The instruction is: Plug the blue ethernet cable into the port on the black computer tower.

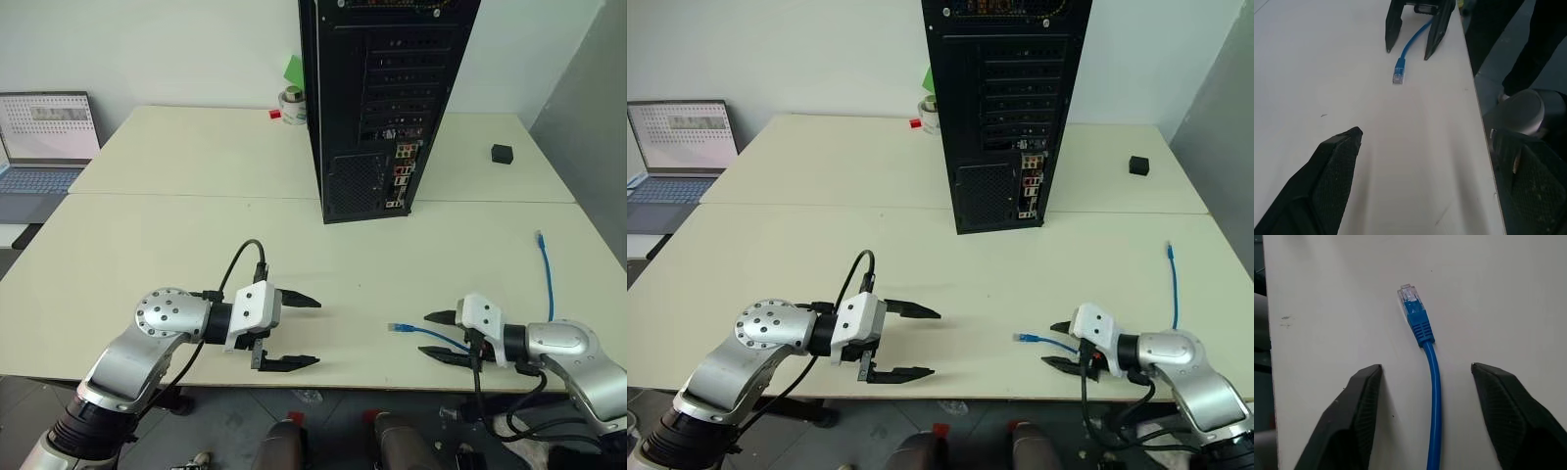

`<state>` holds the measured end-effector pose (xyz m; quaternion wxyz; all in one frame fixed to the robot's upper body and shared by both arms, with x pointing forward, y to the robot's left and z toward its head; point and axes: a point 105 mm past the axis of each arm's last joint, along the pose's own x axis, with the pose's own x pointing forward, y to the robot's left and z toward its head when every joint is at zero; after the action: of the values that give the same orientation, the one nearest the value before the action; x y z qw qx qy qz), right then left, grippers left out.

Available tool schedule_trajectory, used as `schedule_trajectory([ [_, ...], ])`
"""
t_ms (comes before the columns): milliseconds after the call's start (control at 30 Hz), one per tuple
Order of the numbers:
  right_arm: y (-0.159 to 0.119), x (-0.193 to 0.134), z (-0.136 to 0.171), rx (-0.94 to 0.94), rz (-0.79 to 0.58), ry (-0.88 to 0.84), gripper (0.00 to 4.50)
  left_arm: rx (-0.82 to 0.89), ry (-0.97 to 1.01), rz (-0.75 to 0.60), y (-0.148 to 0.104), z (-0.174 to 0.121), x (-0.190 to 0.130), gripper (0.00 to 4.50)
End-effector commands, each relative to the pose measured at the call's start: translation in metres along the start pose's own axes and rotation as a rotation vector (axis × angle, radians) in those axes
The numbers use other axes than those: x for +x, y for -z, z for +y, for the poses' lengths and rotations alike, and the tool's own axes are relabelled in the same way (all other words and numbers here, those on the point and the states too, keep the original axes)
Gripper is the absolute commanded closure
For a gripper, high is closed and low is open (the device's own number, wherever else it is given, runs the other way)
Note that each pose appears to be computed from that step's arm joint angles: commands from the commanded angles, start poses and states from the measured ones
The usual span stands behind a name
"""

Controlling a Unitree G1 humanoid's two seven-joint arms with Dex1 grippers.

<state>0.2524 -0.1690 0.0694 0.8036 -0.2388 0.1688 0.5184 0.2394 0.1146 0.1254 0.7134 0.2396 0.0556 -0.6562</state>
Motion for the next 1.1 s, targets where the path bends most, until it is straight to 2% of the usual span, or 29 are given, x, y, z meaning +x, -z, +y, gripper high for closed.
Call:
schedule_trajectory([
  [33, 0.005, 0.000, -0.005, -0.035, 0.035, 0.026, 2.43, 0.030, -0.016, -0.010, -0.003, 0.003, 0.000, 0.00],
  [267, -0.001, 0.004, -0.009, -0.058, 0.022, 0.038, 4.17, 0.075, -0.108, 0.073, 0.014, 0.021, 0.001, 0.00],
  [333, -0.008, 0.006, -0.010, -0.070, 0.005, 0.034, 4.47, 0.079, -0.112, 0.085, 0.018, 0.024, 0.001, 0.00],
  [767, -0.076, 0.032, -0.008, -0.169, -0.102, -0.032, 4.47, 0.028, -0.048, -0.026, -0.004, 0.042, 0.030, 0.00],
  [1067, -0.093, 0.042, -0.005, -0.187, -0.136, -0.064, 4.47, 0.026, 0.008, -0.042, -0.008, 0.046, 0.045, 0.00],
  [1100, -0.094, 0.043, -0.005, -0.190, -0.137, -0.067, 4.50, 0.023, 0.009, -0.044, -0.008, 0.046, 0.045, 0.37],
])
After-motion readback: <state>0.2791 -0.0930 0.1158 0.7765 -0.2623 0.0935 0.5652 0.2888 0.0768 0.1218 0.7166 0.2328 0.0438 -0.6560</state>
